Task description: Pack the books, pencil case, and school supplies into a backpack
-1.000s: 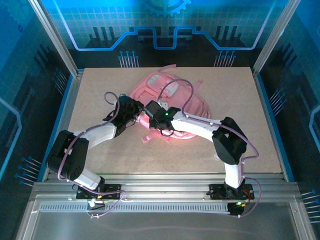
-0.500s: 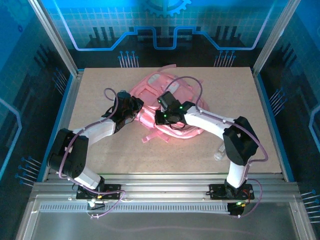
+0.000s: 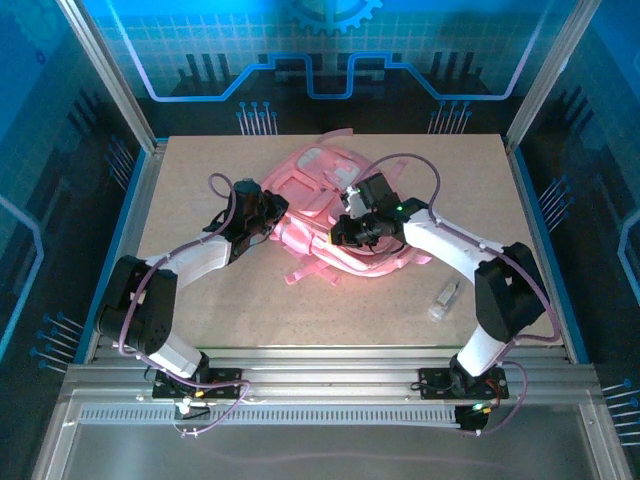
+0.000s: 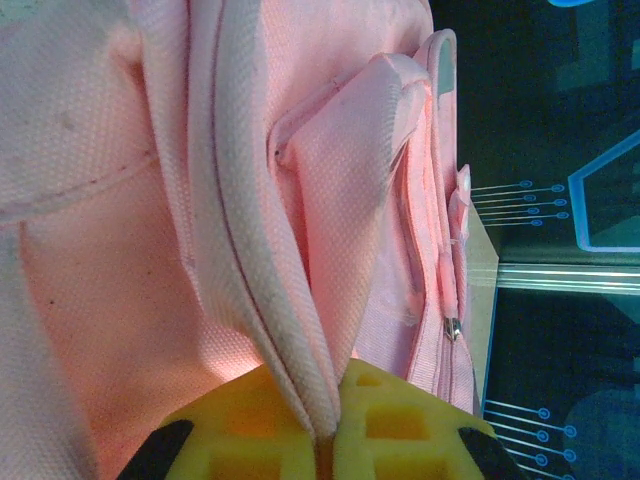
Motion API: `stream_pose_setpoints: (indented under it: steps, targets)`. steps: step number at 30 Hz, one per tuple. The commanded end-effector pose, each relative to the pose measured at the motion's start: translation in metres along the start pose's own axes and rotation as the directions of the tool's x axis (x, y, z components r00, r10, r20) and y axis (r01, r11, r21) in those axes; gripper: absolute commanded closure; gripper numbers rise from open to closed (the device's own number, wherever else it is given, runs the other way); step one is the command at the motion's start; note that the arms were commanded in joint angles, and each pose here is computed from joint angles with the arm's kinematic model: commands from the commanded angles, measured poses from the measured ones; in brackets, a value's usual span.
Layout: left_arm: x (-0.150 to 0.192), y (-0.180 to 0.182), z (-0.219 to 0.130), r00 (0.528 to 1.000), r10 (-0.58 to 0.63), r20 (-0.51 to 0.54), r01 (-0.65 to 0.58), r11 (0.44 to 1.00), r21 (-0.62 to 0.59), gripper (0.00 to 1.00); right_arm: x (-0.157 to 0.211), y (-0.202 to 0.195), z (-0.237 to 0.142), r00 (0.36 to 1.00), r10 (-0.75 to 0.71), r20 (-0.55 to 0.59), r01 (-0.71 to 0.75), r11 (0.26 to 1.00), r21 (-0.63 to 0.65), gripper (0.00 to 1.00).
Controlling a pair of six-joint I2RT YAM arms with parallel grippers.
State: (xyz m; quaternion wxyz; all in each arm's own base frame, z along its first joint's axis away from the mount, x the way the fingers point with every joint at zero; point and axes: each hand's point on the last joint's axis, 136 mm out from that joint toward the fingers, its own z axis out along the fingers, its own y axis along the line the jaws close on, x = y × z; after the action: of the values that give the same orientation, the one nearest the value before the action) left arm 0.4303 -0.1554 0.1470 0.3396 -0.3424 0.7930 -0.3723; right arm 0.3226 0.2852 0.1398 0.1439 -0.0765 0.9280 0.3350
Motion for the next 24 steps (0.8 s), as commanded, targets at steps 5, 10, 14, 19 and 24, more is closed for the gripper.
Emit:
stream_pose_setpoints:
  steps: [5,10,14,19,24]
  targets:
    - [-0.031,-0.024,-0.003,0.994,0.071,0.079,-0.074,0.996,0.044,1.0,0.018,-0.028,-0.015,1.0,-0.013,-0.026,0.016,0.992,0.123,1.0]
    - [-0.046,-0.017,0.01,0.993,0.065,0.094,-0.068,0.997,0.03,1.0,0.049,-0.053,-0.025,0.993,-0.055,-0.108,0.077,0.973,0.216,1.0]
    - [-0.052,-0.013,0.022,0.995,0.058,0.075,-0.06,0.998,0.025,1.0,0.07,-0.074,-0.04,0.98,-0.081,-0.183,0.136,0.942,0.308,1.0]
    - [-0.06,-0.007,0.032,0.996,0.071,0.049,-0.072,0.997,0.015,1.0,0.073,-0.108,-0.064,0.976,-0.071,-0.207,0.155,0.893,0.422,1.0]
    - [-0.078,-0.006,0.05,0.993,0.11,0.032,-0.11,0.994,0.004,1.0,0.066,-0.117,-0.081,0.979,-0.051,-0.199,0.135,0.89,0.435,1.0]
